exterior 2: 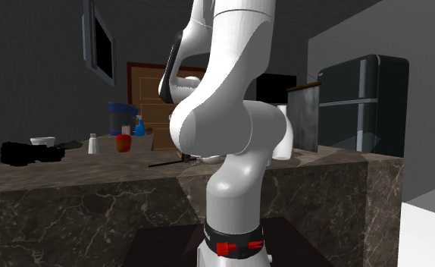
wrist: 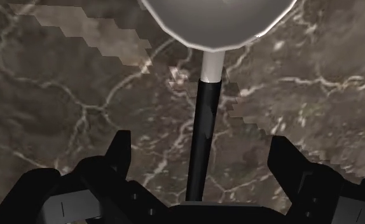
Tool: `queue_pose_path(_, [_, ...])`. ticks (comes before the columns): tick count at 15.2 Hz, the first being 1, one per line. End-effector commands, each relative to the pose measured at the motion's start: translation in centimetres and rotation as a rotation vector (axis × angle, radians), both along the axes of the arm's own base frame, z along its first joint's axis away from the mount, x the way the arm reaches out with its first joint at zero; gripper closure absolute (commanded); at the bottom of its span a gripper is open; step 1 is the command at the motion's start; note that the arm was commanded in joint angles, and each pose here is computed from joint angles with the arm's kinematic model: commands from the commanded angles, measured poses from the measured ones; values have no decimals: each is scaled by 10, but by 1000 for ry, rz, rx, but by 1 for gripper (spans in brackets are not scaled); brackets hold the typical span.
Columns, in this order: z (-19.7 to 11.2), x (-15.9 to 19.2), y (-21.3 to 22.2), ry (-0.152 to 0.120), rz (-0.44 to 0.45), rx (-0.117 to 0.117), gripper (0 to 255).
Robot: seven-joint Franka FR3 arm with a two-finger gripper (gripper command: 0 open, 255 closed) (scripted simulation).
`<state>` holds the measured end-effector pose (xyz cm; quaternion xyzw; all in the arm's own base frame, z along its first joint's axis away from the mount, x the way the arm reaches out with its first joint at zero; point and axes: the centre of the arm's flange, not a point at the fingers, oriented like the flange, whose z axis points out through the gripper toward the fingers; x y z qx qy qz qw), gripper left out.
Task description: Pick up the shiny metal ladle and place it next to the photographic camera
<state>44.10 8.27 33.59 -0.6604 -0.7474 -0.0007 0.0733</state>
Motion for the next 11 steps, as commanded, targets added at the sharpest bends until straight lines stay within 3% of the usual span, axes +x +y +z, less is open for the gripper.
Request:
queue_pose_path(1, [-3,0,0,0,0,0,0])
queue_pose_path(6, [-3,0,0,0,0,0,0])
queue_pose_path(7, [-3,0,0,0,0,0,255])
queue_pose_path(11, [-3,0,0,0,0,0,255])
